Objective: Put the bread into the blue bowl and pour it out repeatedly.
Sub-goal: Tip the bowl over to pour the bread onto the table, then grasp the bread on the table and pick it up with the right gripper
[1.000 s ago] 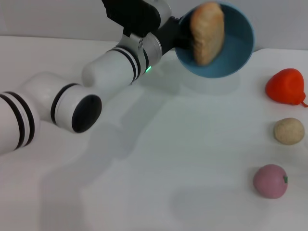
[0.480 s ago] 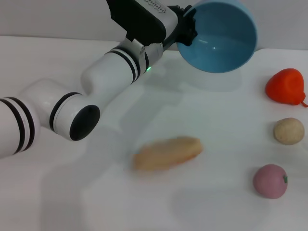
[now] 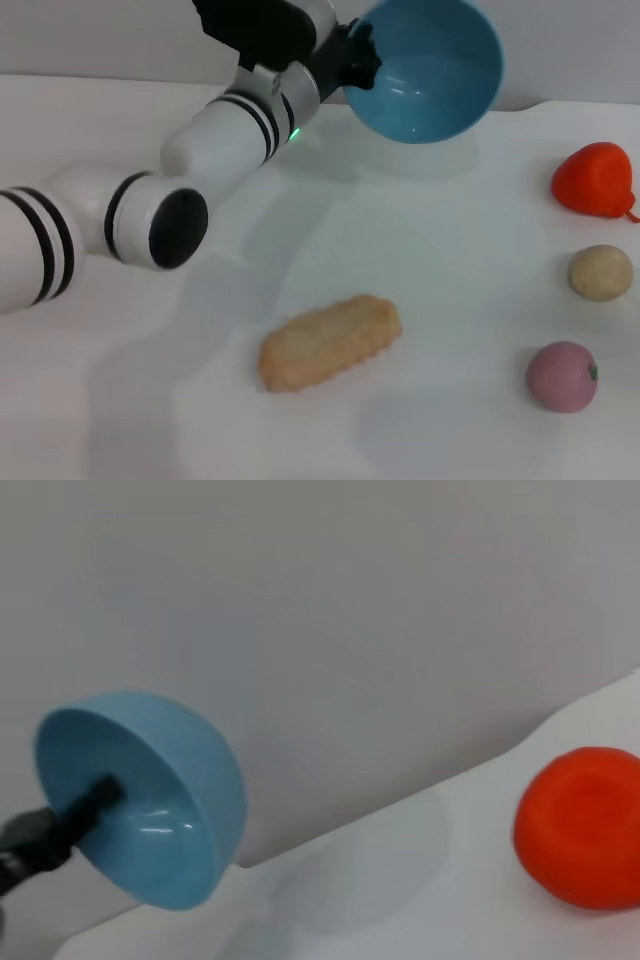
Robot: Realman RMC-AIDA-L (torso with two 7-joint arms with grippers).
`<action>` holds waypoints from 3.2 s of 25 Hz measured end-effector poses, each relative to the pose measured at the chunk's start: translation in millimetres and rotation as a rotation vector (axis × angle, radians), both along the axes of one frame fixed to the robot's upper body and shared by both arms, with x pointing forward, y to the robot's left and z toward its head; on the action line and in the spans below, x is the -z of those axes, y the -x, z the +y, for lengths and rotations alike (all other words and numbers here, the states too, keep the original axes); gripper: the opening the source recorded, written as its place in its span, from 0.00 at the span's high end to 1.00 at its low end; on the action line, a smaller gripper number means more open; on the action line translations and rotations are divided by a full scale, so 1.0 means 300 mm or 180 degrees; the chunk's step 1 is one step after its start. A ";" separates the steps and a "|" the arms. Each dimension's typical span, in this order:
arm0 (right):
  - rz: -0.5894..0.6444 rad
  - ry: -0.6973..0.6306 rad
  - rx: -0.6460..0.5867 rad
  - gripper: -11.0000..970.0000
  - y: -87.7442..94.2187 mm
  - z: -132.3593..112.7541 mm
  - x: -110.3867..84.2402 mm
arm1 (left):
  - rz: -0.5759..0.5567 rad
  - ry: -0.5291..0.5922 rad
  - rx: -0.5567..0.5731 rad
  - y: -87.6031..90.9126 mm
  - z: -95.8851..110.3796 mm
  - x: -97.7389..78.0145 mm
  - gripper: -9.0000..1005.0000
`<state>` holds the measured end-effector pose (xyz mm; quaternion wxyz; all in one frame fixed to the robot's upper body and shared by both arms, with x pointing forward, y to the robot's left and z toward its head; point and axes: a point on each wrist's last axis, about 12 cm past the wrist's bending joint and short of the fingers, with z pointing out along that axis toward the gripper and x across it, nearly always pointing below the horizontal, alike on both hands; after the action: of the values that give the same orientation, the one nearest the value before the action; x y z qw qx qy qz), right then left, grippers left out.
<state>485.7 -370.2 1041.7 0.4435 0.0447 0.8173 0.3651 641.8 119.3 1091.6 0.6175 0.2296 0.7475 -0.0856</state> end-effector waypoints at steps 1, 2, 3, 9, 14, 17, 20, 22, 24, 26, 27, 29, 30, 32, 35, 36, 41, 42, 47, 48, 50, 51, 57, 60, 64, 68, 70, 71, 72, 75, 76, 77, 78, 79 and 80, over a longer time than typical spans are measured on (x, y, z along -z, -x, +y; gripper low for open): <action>-0.0004 -0.0010 -0.0020 0.52 -0.006 0.004 -0.004 | 0.0116 0.0026 -0.0038 -0.009 0.001 0.000 0.99; -0.0019 -0.0015 -0.0054 0.52 -0.012 0.009 -0.010 | 0.0222 0.0051 -0.0074 -0.018 0.004 -0.002 0.99; -0.0037 -0.0021 -0.0091 0.52 -0.018 0.014 -0.016 | 0.0333 0.0076 -0.0104 -0.028 0.005 -0.006 0.99; -0.0175 0.0114 -0.0510 0.51 -0.081 0.054 -0.077 | 0.1225 0.0294 -0.0250 -0.079 0.025 -0.029 0.99; -0.0135 0.0436 -0.0945 0.51 -0.157 0.122 -0.148 | 0.1758 0.0318 -0.0220 -0.075 0.043 -0.026 0.99; -0.0127 0.0653 -0.1292 0.50 -0.197 0.183 -0.211 | 0.2093 0.0287 -0.0204 -0.070 0.064 -0.026 0.99; -0.0111 0.0857 -0.1697 0.50 -0.229 0.261 -0.262 | 0.2365 0.0383 -0.0230 -0.065 0.097 -0.033 0.99; -0.0087 0.1027 -0.1918 0.49 -0.245 0.308 -0.286 | 0.2491 0.0460 -0.0258 -0.060 0.125 -0.038 0.99; -0.0046 0.1252 -0.2164 0.49 -0.256 0.364 -0.303 | 0.2575 0.0528 -0.0297 -0.059 0.150 -0.043 0.99; -0.0013 0.1487 -0.2425 0.49 -0.260 0.425 -0.315 | 0.2647 0.0591 -0.0366 -0.059 0.176 -0.049 0.99; 0.0000 0.1756 -0.2721 0.49 -0.260 0.499 -0.324 | 0.2702 0.0629 -0.0442 -0.061 0.198 -0.056 0.99; 0.0013 0.1866 -0.2830 0.48 -0.260 0.529 -0.327 | 0.2739 0.0653 -0.0482 -0.062 0.209 -0.061 0.99; 0.0018 0.1994 -0.2959 0.48 -0.258 0.564 -0.329 | 0.2753 0.0655 -0.0496 -0.062 0.214 -0.064 0.99; -0.0003 0.2244 -0.3176 0.48 -0.257 0.624 -0.331 | 0.2775 0.0684 -0.0519 -0.063 0.226 -0.074 0.99; -0.0089 0.2497 -0.3438 0.48 -0.254 0.700 -0.332 | 0.2758 0.0716 -0.0512 -0.058 0.234 -0.080 0.99; -0.0119 0.2565 -0.3536 0.47 -0.250 0.724 -0.331 | 0.2757 0.0726 -0.0511 -0.054 0.234 -0.078 0.99; -0.0315 0.2915 -0.3873 0.47 -0.231 0.814 -0.311 | 0.2780 0.0739 -0.0511 -0.047 0.237 -0.073 0.99; -0.0366 0.2972 -0.3910 0.47 -0.228 0.829 -0.307 | 0.2783 0.0742 -0.0513 -0.047 0.238 -0.072 0.99; -0.0643 0.3268 -0.4022 0.39 -0.209 0.898 -0.272 | 0.2786 0.0764 -0.0534 -0.045 0.244 -0.069 0.99; -0.0702 0.3321 -0.4027 0.37 -0.206 0.909 -0.265 | 0.2787 0.0767 -0.0538 -0.045 0.246 -0.068 0.99; -0.0847 0.3447 -0.4034 0.34 -0.198 0.935 -0.243 | 0.2787 0.0772 -0.0546 -0.044 0.249 -0.066 0.99; -0.0847 0.3447 -0.4034 0.34 -0.198 0.935 -0.243 | 0.2787 0.0772 -0.0546 -0.044 0.249 -0.066 0.99; -0.0961 0.3552 -0.4218 0.34 -0.156 0.973 -0.204 | 0.2758 0.0796 -0.0577 -0.044 0.256 -0.062 0.99; -0.1056 0.3604 -0.4291 0.34 -0.135 0.995 -0.186 | 0.2748 0.0802 -0.0583 -0.045 0.257 -0.062 0.99; -0.1148 0.3716 -0.4300 0.34 -0.126 1.004 -0.155 | 0.2739 0.0818 -0.0602 -0.044 0.263 -0.059 0.99; -0.1193 0.3774 -0.4319 0.34 -0.115 1.010 -0.125 | 0.2740 0.0825 -0.0610 -0.043 0.265 -0.057 0.99; -0.1233 0.3801 -0.4317 0.34 -0.111 1.013 -0.110 | 0.2741 0.0829 -0.0613 -0.043 0.266 -0.056 0.99; -0.1246 0.3808 -0.4307 0.34 -0.111 1.013 -0.105 | 0.2741 0.0830 -0.0614 -0.042 0.267 -0.056 0.99; -0.1259 0.3815 -0.4294 0.34 -0.112 1.014 -0.100 | 0.2740 0.0832 -0.0615 -0.042 0.267 -0.056 0.99; -0.1243 0.3812 -0.4206 0.34 -0.119 1.011 -0.090 | 0.2731 0.0836 -0.0619 -0.043 0.267 -0.056 0.99; -0.1232 0.3821 -0.4172 0.34 -0.123 1.009 -0.086 | 0.2725 0.0837 -0.0621 -0.044 0.268 -0.056 0.99; -0.1222 0.3829 -0.4139 0.34 -0.127 1.006 -0.083 | 0.2720 0.0840 -0.0623 -0.045 0.268 -0.056 0.99; -0.1216 0.3838 -0.4108 0.34 -0.131 1.004 -0.080 | 0.2715 0.0842 -0.0624 -0.045 0.267 -0.057 0.99; -0.1213 0.3838 -0.4051 0.34 -0.137 1.001 -0.075 | 0.2713 0.0843 -0.0624 -0.045 0.267 -0.056 0.99; -0.1218 0.3839 -0.4024 0.34 -0.141 1.000 -0.073 | 0.2711 0.0844 -0.0626 -0.045 0.267 -0.056 0.99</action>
<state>527.9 -70.3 1063.6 0.2363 -0.7165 0.6544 0.0507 655.4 199.5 1108.6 0.2844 0.0208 0.9356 -0.2083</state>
